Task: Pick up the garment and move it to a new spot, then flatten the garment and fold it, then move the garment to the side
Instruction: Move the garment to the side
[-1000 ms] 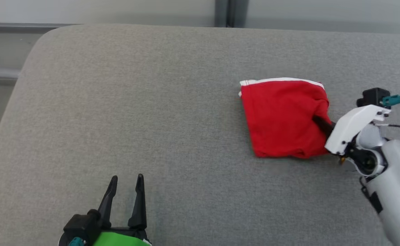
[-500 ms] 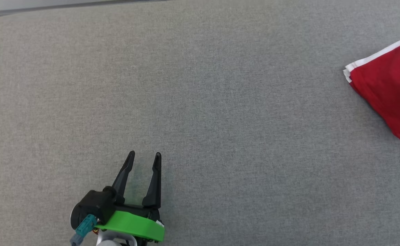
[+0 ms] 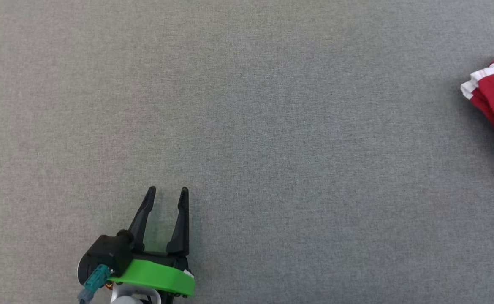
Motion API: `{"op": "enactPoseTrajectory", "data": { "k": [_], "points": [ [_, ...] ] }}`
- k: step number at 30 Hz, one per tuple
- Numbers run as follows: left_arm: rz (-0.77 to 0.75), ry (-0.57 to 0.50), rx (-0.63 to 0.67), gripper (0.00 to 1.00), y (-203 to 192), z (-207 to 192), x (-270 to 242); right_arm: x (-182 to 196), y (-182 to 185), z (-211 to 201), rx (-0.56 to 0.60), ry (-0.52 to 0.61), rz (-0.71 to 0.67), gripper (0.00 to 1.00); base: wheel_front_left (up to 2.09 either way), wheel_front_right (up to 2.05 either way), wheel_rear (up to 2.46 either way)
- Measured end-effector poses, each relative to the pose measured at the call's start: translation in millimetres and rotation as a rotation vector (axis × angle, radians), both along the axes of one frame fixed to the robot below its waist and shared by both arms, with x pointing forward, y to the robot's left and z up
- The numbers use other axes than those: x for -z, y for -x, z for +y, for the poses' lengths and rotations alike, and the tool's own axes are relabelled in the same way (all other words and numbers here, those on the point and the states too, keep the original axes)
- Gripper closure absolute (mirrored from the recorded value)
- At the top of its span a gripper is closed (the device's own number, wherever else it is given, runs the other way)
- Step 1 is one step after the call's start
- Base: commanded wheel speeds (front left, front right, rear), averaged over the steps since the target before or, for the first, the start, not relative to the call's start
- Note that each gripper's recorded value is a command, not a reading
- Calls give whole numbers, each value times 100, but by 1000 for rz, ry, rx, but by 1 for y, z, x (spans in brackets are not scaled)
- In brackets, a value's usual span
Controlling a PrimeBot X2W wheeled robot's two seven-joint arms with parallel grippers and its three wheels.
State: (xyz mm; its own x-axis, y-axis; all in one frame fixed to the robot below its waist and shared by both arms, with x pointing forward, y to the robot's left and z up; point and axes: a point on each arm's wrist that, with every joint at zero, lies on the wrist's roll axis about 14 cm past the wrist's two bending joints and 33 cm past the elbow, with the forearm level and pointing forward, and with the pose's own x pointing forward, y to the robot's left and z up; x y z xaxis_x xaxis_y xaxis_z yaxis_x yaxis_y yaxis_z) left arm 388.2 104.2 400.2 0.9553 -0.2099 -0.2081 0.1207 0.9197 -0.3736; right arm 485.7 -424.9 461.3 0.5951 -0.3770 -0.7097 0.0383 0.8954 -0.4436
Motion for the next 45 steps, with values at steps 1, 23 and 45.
{"op": "enactPoseTrajectory", "data": {
  "k": [1, 23, 45],
  "points": [
    [-5, -1, -3, 0, -2, 1, -1, 3, 2, -1, -5, 14, 1, 0, 0, 0, 0],
    [-119, -104, -232, 0, 41, 76, -49, -57, 61, 153, -277, -301, -837, 0, 0, 0, 0],
    [-169, -77, -113, 0, 60, 55, -59, -39, 150, 203, -218, -370, -975, 0, 0, 0, 0]
  ]
}}
